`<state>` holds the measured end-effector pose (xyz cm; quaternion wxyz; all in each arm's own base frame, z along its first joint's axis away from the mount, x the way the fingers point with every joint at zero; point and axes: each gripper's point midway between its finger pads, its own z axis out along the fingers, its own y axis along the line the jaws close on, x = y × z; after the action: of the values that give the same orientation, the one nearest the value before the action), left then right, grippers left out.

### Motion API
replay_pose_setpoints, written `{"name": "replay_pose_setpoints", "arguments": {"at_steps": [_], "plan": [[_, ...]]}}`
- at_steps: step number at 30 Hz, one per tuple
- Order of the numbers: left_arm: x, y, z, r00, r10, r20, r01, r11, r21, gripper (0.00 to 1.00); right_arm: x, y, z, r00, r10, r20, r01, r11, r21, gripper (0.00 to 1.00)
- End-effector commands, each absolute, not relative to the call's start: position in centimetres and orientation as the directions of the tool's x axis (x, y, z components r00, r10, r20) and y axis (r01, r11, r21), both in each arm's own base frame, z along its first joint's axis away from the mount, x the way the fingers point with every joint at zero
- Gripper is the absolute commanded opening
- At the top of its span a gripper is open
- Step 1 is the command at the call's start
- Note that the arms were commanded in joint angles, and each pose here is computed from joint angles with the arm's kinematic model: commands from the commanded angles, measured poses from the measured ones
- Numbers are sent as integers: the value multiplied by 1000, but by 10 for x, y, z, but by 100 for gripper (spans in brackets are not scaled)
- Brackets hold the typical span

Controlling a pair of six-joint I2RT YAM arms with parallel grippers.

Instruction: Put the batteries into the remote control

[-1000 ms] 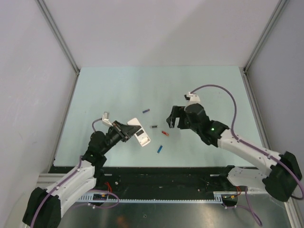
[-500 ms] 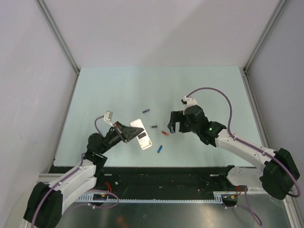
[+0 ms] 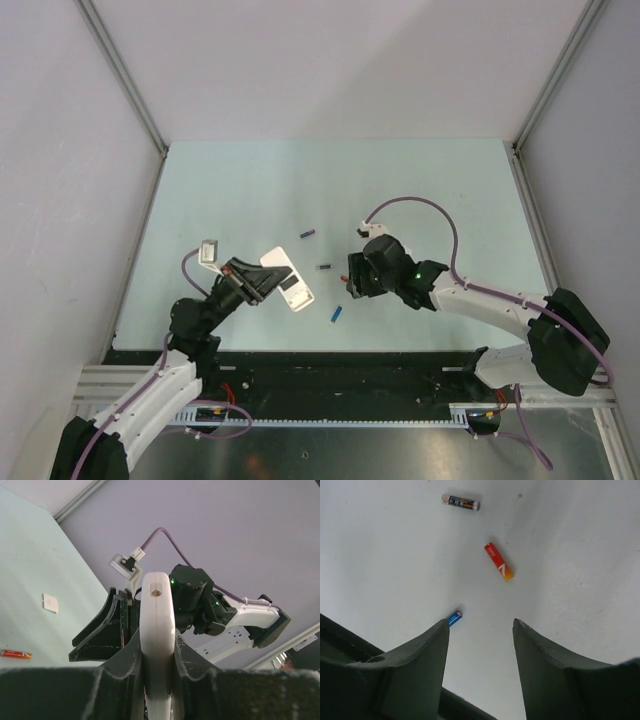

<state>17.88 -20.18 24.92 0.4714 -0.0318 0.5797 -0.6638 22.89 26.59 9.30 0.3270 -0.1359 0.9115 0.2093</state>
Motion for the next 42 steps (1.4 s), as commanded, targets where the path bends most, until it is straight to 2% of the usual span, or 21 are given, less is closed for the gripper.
{"name": "replay_pose_setpoints", "arguments": {"at_steps": [1, 6, 9, 14, 18, 21, 22, 24, 25, 26, 27, 32, 33, 34, 37, 39, 42], "plan": [[183, -193, 210, -545, -688, -478, 531, 158, -833, 0, 227, 286, 109, -764, -6, -645, -303, 886, 351, 59], [168, -203, 225, -538, -624, -566, 628, 151, -764, 0, 222, 295, 122, -733, 23, -679, -299, 887, 353, 61], [159, -208, 234, -526, -586, -617, 685, 138, -715, 0, 224, 287, 125, -713, 16, -701, -294, 900, 320, 68], [159, -207, 246, -509, -598, -619, 700, 130, -702, 0, 227, 277, 126, -715, 55, -697, -241, 917, 318, 85], [161, -204, 247, -490, -619, -614, 701, 139, -700, 0, 223, 285, 136, -739, 137, -660, -225, 873, 433, 89], [162, -202, 249, -484, -632, -605, 698, 138, -703, 0, 221, 285, 141, -772, 225, -595, -211, 792, 573, 76], [163, -202, 250, -482, -638, -600, 695, 139, -706, 0, 221, 284, 149, -770, 244, -590, -226, 760, 609, 60], [165, -202, 241, -501, -637, -586, 671, 142, -728, 0, 219, 282, 152, -769, 236, -593, -267, 725, 635, 47], [168, -201, 233, -511, -641, -573, 648, 150, -746, 0, 218, 281, 151, -765, 227, -603, -275, 731, 624, 19], [169, -201, 232, -529, -646, -550, 627, 140, -767, 0, 217, 281, 150, -764, 221, -607, -277, 738, 616, 7], [171, -202, 228, -542, -647, -536, 607, 140, -782, 0, 215, 278, 145, -777, 214, -592, -259, 748, 611, 0], [183, -206, 211, -601, -643, -474, 508, 150, -848, 0, 204, 281, 117, -839, 176, -515, -202, 777, 596, 0], [185, -205, 210, -601, -647, -470, 501, 153, -852, 0, 199, 282, 107, -851, 169, -496, -180, 796, 579, 3], [186, -205, 209, -601, -650, -465, 494, 154, -855, 0, 196, 283, 104, -859, 167, -484, -170, 799, 577, 18], [189, -202, 204, -591, -668, -451, 475, 164, -865, 0, 194, 281, 94, -864, 188, -467, -112, 832, 543, 34], [191, -199, 202, -584, -684, -438, 462, 164, -872, 0, 196, 281, 93, -863, 218, -457, -78, 834, 546, 34], [191, -196, 197, -580, -700, -417, 442, 159, -883, 0, 200, 281, 92, -860, 276, -430, -8, 834, 551, 30]]}}
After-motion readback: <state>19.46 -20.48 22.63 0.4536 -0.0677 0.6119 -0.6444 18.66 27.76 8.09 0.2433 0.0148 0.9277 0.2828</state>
